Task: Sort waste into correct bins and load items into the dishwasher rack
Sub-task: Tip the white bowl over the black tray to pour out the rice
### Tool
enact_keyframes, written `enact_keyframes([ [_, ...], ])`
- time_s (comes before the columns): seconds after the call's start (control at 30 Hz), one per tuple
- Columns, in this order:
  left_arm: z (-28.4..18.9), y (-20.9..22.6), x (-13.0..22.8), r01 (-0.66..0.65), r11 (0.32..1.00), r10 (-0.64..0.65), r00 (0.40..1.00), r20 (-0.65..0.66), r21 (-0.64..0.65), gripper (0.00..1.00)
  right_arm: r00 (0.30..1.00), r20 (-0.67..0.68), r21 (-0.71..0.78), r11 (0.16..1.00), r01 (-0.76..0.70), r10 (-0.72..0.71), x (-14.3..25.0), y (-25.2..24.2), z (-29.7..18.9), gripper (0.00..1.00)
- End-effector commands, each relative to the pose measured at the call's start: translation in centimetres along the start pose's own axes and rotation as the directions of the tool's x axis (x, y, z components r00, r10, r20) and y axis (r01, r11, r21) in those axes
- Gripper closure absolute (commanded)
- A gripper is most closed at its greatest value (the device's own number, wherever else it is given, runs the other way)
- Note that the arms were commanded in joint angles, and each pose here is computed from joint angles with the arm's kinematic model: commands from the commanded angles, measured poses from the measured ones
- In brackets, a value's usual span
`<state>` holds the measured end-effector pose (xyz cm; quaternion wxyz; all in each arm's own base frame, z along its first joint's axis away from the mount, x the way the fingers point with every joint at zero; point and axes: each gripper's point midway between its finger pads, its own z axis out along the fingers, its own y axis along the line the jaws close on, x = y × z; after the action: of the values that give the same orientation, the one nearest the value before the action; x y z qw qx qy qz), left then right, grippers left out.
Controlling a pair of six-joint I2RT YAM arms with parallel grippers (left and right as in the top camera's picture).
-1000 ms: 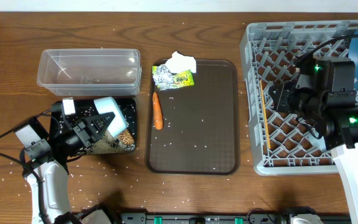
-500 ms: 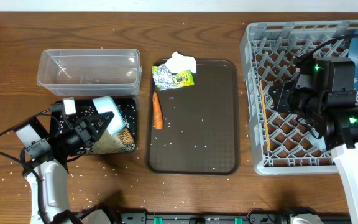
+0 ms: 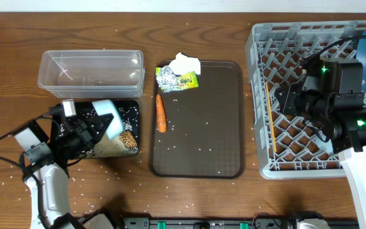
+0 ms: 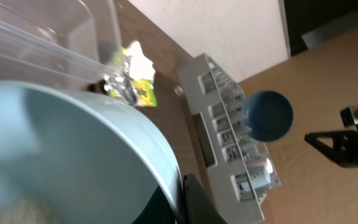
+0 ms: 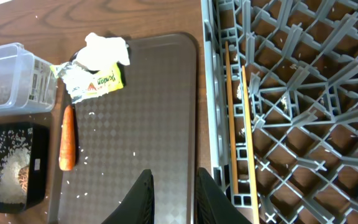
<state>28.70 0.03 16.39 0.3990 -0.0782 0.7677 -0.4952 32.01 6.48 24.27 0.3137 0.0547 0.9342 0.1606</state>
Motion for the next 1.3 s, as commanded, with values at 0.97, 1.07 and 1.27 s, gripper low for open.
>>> enact_keyframes([
  [0.97,1.2,-3.1,1.0,-0.026,0.985,0.038,0.997,-0.066,0.172,0.94,1.0,0.026,-0.036,0.999,0.002,-0.001,-0.6,0.8,-0.5,0.83],
  [1.07,1.2,-4.0,0.6,-0.055,0.981,0.068,0.996,-0.061,0.187,0.94,1.0,0.03,-0.052,0.999,0.005,-0.003,-0.5,1.1,-0.8,0.84],
  [1.27,1.3,-4.6,0.3,-0.081,0.977,0.094,0.994,-0.058,0.196,0.94,0.998,0.06,-0.057,0.998,0.01,-0.007,-0.9,1.3,-1.6,0.84],
])
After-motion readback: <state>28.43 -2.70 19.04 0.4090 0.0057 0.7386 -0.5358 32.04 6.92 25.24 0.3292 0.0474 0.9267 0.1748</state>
